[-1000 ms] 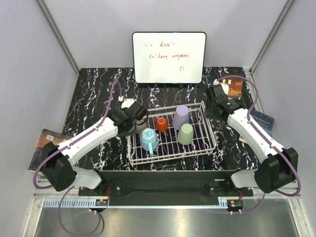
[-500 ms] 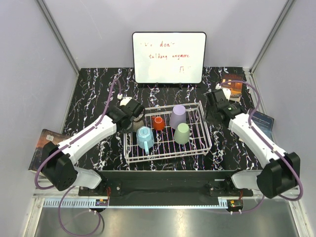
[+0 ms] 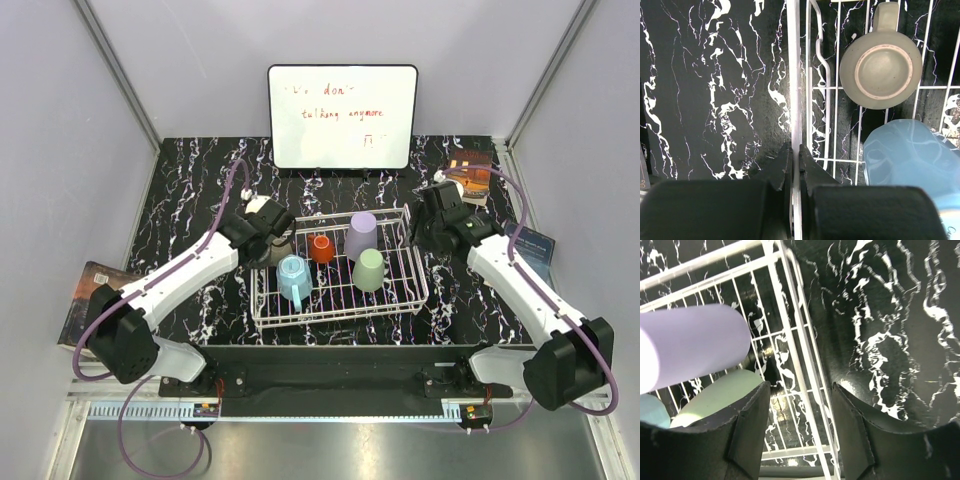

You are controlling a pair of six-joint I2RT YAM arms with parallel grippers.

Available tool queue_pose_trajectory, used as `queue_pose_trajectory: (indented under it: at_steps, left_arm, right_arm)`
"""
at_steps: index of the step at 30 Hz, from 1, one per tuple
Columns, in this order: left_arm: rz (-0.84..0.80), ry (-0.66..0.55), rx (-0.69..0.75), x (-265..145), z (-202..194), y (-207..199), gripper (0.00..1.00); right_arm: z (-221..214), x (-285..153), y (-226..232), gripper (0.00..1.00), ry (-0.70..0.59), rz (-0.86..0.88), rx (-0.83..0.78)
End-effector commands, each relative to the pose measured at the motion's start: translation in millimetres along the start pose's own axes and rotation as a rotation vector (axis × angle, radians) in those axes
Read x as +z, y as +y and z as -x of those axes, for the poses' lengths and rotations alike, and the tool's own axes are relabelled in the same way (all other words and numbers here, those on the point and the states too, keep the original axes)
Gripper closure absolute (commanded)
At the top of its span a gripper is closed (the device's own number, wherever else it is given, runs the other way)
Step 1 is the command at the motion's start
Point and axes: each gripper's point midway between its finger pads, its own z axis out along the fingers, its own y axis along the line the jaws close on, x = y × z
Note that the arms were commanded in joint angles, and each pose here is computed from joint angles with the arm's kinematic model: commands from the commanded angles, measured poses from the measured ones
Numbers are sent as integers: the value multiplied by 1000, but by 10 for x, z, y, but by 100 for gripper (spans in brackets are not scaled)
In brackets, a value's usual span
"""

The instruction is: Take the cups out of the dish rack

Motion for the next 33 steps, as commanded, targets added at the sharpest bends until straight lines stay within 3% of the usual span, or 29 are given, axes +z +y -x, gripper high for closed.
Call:
queue_pose_trajectory:
  at_steps: [1,7,10,11,13,33]
  left_arm:
    - [-45,-117,-29,-31,369,-145,100]
    - [-66,-109,-17,-21,335,-174,100]
    - [-83,-103,-6,-20,311,-194,100]
    - [-87,-101,-4,-15,302,-202,100]
    - [-87,-93,3,3,268,-199,100]
    - [-207,-17,33,-40,-223,-459,100]
  right_arm:
    - [-72,42,150,41,13,83,17]
    - [-251,223,101,51,82,52,-1]
    - [-336,270,89,72,112,48,0]
    - [-360,274,85,86,120,48,1]
    - [-398,296,47,100,123,33,3]
    - [-868,-40,-208,100,141,40,161]
